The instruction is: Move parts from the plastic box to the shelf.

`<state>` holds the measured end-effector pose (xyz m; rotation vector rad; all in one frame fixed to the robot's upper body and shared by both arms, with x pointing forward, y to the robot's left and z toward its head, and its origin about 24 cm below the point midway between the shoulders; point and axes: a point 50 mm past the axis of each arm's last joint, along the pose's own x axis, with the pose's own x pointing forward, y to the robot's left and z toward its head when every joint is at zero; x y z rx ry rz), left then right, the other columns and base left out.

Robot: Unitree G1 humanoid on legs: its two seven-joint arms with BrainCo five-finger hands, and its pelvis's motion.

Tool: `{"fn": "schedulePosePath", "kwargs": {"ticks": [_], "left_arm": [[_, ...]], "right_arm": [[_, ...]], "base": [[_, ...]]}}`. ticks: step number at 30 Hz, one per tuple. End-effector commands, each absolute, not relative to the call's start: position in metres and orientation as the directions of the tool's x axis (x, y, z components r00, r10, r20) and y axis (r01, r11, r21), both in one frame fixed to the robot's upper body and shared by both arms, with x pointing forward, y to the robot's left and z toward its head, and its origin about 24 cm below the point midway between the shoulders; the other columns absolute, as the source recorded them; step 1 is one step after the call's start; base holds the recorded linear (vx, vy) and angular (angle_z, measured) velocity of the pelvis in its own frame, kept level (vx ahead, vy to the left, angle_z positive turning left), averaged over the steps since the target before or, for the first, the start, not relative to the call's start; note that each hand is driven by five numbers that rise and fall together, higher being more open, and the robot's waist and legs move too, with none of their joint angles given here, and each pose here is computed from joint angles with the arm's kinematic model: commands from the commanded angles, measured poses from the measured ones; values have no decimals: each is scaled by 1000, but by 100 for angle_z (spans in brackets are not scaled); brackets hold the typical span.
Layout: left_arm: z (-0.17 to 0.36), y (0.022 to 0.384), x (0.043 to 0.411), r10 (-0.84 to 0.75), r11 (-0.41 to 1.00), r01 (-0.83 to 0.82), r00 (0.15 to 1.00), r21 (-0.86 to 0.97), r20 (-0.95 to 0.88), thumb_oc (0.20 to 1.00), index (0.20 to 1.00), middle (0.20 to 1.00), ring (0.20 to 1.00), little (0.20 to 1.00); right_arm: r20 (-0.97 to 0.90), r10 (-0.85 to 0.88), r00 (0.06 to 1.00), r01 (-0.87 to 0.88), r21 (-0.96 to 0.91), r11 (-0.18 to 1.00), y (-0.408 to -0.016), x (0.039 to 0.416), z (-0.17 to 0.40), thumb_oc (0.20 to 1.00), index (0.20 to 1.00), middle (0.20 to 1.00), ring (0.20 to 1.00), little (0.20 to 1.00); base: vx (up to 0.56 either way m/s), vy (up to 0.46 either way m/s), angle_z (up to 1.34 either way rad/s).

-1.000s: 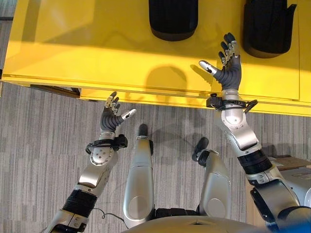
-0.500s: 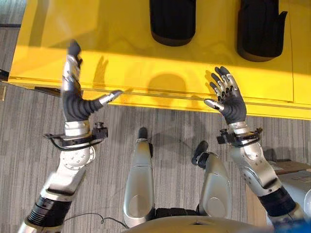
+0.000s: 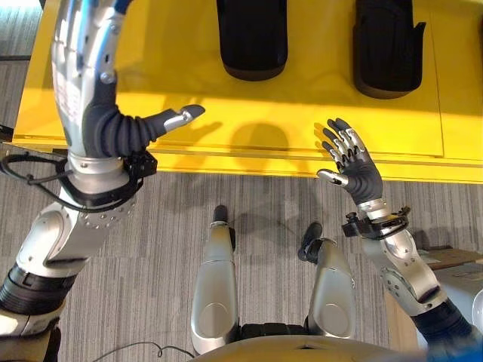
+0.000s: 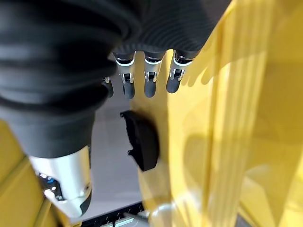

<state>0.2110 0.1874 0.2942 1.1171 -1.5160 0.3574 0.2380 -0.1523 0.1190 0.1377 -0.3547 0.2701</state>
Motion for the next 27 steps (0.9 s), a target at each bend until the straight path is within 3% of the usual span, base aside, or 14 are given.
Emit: {"fn": "schedulePosePath", "kwargs": {"ticks": [1, 6, 15, 27], "left_arm": [[287, 188, 220, -462, 428, -808, 188, 404, 867, 1000, 1000, 1000, 1000, 1000], [294, 182, 240, -490, 378, -806, 243, 455, 837, 1000, 1000, 1000, 1000, 1000], [275, 173, 295, -401, 396, -690, 464, 607, 790, 1000, 1000, 1000, 1000, 1000], [265, 167, 317, -275, 475, -633, 554, 612, 786, 1000, 1000, 1000, 1000, 1000]], "right_arm": [[448, 211, 869, -280, 92, 956, -163, 235, 136, 1000, 1000, 1000, 1000, 1000], [427, 190, 884, -246, 80, 966, -173, 231, 132, 1000, 1000, 1000, 1000, 1000], [366, 190, 911, -243, 104, 964, -176, 228, 120, 1000, 1000, 1000, 1000, 1000], [317, 149, 937, -192, 108, 975, -185, 226, 110, 1000, 1000, 1000, 1000, 1000]], "base": [[-8, -3, -11], [-5, -4, -8], [-6, 5, -7], [2, 4, -4]]}}
